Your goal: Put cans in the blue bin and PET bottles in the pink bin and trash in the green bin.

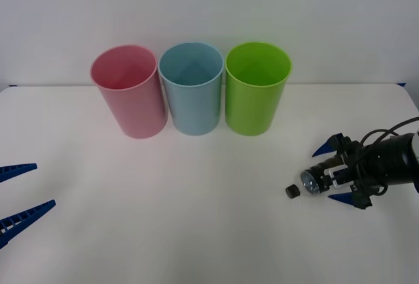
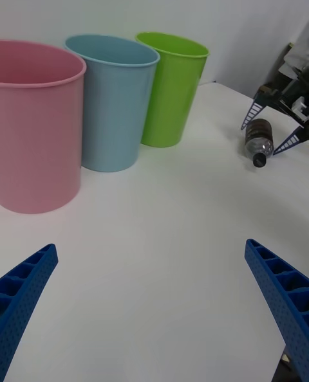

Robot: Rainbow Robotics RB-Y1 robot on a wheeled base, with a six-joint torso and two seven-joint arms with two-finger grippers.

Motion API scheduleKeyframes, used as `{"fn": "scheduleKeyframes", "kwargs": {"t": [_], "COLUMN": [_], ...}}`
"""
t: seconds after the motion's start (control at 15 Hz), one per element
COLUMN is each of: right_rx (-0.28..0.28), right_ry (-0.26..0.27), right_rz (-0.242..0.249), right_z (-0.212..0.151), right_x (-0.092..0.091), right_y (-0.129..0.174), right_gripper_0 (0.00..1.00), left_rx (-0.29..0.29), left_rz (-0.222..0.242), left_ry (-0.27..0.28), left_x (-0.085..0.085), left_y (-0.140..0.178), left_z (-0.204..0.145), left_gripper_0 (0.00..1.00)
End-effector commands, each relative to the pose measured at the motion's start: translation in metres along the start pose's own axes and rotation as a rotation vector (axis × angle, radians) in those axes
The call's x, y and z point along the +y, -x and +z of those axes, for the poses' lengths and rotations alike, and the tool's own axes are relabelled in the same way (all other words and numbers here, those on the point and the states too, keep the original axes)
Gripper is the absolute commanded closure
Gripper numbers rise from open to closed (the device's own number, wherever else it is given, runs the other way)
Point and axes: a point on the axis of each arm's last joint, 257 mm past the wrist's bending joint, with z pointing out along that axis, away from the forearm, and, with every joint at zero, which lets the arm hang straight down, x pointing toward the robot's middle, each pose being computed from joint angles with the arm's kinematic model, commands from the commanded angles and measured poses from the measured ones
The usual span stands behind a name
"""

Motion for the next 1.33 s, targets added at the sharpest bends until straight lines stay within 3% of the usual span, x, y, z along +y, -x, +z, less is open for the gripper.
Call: {"fn": "scheduleKeyframes", "kwargs": {"t": [0.07,0.2,0.27,0.33,0.93,1.07,1.33], "right_rx": [0.011,0.016,0.014,0.012,0.016,-0.018,-0.136], "right_ry": [-0.009,-0.008,-0.008,-0.006,-0.019,-0.042,-0.101], "right_rz": [-0.006,-0.01,-0.02,-0.024,-0.06,-0.062,-0.011], "right_z": [0.004,0.007,0.007,0.008,0.011,0.006,-0.016], "right_x": [-0.003,-0.003,-0.004,-0.004,-0.011,-0.018,-0.016], "right_y": [0.0,0.001,0.003,0.004,0.008,0.017,0.043], "right_gripper_0": [0.0,0.0,0.45,0.98,1.0,1.0,1.0], "left_rx": [0.0,0.0,0.0,0.0,0.0,0.0,0.0], "left_rz": [0.0,0.0,0.0,0.0,0.0,0.0,0.0], "left_ry": [0.0,0.0,0.0,0.0,0.0,0.0,0.0], "left_x": [0.0,0.0,0.0,0.0,0.0,0.0,0.0], "left_y": [0.0,0.0,0.0,0.0,0.0,0.0,0.0], "left_z": [0.0,0.0,0.0,0.0,0.0,0.0,0.0], "left_gripper_0": [0.0,0.0,0.0,0.0,0.0,0.0,0.0]}}
